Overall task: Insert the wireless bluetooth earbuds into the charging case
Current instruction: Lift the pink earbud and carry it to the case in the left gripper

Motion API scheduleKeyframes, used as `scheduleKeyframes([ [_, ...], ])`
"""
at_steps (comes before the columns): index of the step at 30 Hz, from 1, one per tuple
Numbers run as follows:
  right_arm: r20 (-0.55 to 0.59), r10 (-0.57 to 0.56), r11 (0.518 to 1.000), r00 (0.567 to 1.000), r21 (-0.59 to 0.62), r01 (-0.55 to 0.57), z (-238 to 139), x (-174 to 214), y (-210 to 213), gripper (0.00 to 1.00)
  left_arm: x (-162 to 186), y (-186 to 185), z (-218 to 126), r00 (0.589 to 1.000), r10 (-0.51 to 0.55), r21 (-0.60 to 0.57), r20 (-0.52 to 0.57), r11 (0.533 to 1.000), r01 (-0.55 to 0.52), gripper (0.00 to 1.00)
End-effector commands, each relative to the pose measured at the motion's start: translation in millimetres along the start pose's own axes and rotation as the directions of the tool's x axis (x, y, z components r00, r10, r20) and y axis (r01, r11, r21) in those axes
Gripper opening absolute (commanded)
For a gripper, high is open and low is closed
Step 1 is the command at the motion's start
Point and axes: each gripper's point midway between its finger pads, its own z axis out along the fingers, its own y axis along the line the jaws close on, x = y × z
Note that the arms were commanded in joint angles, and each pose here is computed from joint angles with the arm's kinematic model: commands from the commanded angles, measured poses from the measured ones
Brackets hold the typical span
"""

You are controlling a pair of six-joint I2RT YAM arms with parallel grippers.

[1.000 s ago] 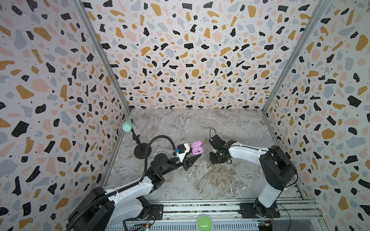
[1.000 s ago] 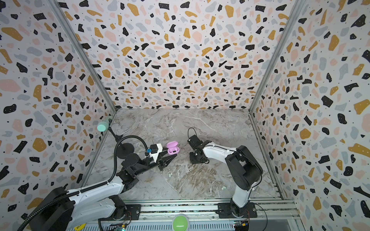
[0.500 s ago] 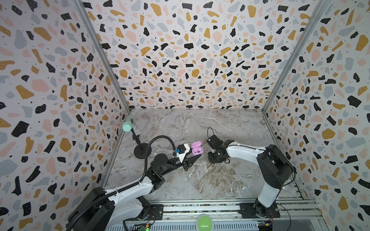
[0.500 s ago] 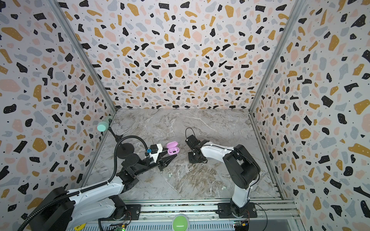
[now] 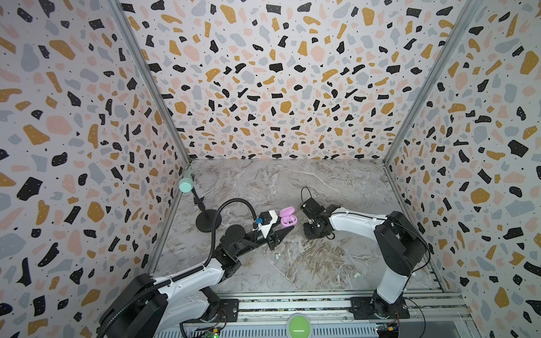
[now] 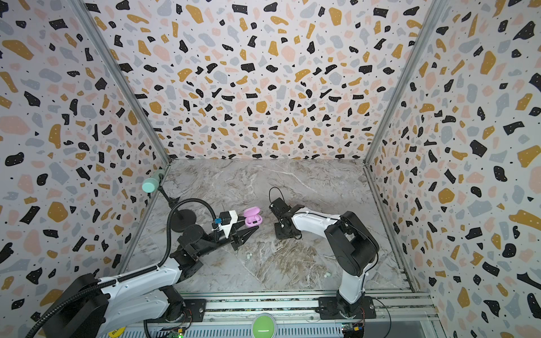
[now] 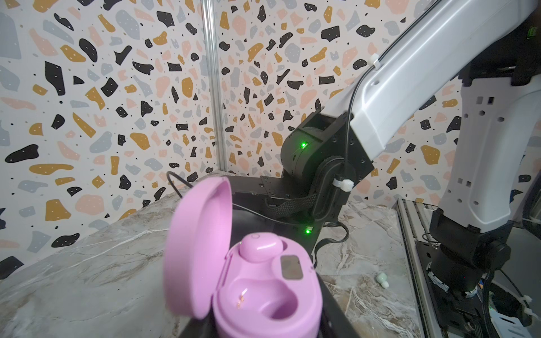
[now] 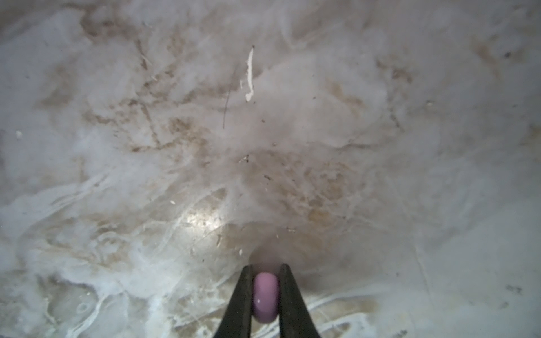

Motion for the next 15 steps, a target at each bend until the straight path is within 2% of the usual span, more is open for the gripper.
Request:
scheduleKeyframes([
  [1,0.046,0.013,0.999,0.999,-0.033,-0.012,-23.8,-2.6,-2.4,0.12,-9.2,0.8,-2.1,0.999,0.026,-0.003,0.037,1.0,-0.026,0.08],
  [9,0.182,0.104,0.977,0.978,-0.204,-0.066,-89.1,-10.4,-2.2,0.11,-8.7,-0.5,2.0,0.999,0.016,0.017,0.041,1.0,-0.017,0.09],
  [15,0.353,0.211,0.914,0.911,-0.402,-0.056,-174.1,-27.2,3.5,0.12,-8.5,-1.8,5.6,0.998,0.008,0.035,0.057,0.999,-0.01,0.09],
])
